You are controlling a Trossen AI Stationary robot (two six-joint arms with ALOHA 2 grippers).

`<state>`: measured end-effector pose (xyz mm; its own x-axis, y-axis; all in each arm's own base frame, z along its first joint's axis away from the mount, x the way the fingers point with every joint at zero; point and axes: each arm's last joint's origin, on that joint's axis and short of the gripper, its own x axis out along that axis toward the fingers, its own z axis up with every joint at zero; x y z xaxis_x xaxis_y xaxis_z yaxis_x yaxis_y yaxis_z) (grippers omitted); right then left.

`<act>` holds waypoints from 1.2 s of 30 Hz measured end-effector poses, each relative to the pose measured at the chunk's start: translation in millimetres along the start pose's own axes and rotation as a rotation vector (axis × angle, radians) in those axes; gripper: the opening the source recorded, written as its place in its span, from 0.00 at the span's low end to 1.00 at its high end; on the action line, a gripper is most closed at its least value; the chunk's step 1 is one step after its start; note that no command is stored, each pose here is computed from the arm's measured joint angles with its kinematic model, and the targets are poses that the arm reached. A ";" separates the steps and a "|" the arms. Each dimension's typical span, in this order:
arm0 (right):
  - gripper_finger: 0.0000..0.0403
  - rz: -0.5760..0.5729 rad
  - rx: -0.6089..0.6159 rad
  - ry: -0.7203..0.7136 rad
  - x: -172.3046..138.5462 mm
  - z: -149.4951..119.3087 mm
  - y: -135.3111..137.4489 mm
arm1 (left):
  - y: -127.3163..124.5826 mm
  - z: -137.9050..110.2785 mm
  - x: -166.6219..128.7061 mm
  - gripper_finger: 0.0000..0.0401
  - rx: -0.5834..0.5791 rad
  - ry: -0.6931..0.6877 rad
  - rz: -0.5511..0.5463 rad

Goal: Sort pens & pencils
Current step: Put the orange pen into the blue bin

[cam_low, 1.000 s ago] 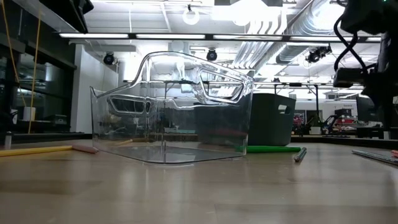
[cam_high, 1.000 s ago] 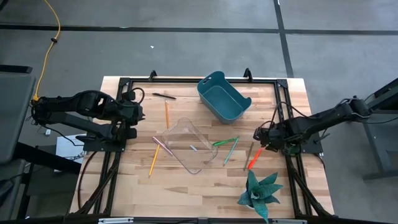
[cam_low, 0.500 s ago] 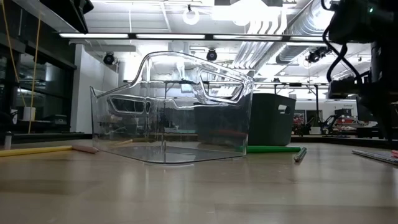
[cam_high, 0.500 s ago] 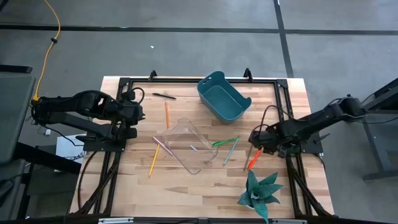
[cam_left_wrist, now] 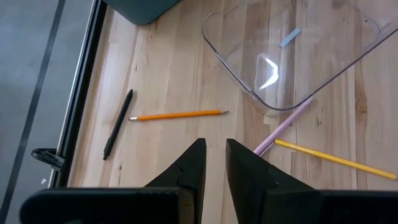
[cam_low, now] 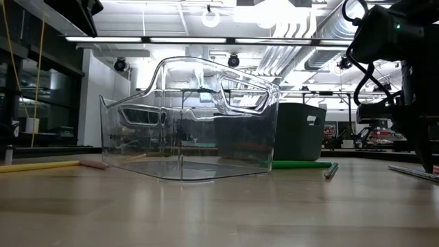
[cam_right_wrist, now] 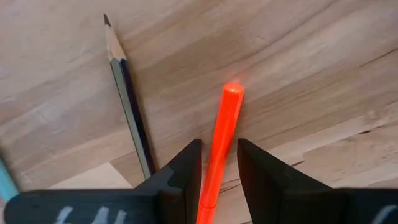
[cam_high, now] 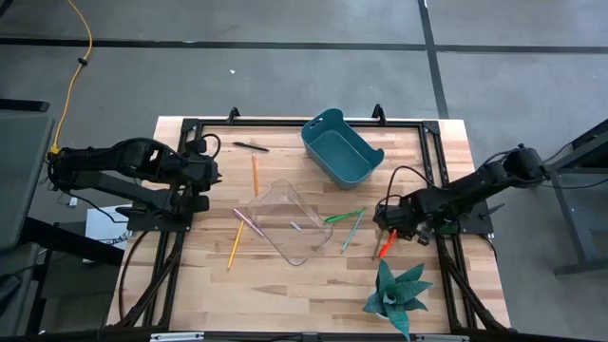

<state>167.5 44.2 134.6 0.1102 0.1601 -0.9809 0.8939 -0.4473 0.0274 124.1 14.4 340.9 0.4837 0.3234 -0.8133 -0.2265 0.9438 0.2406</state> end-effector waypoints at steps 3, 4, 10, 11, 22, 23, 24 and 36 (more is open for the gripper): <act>0.23 -0.002 0.001 0.000 0.8 -0.3 0.5 | 0.0 -0.1 0.0 0.13 0.000 0.000 0.000; 0.23 -0.003 0.001 0.001 0.7 -0.3 0.5 | 0.0 -0.1 0.0 0.13 0.001 0.000 0.000; 0.17 -0.002 0.001 0.003 0.8 -0.5 0.6 | 0.0 0.0 0.0 0.13 0.004 0.000 0.000; 0.15 -0.001 0.001 0.004 0.8 -0.6 0.7 | 0.0 -0.1 -0.1 0.13 0.004 0.000 0.000; 0.05 0.007 -0.010 0.009 0.7 -0.9 1.2 | 0.0 -0.1 0.0 0.13 0.004 0.000 0.001; 0.05 0.009 -0.011 0.010 0.6 -1.0 1.2 | 0.0 -0.1 -0.1 0.13 0.004 0.000 0.001; 0.06 0.010 -0.013 0.011 0.5 -1.2 1.4 | 0.0 -0.1 -0.1 0.13 0.006 0.000 0.001; 0.06 0.114 -0.138 -0.008 -20.5 -15.9 17.8 | 0.1 0.0 0.0 0.13 0.037 0.000 0.003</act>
<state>188.1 47.0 158.2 0.2111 0.1084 -0.9714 0.9270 -0.3373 0.1638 124.0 14.5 340.9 0.4833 0.3263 -0.8124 -0.1969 0.9447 0.2623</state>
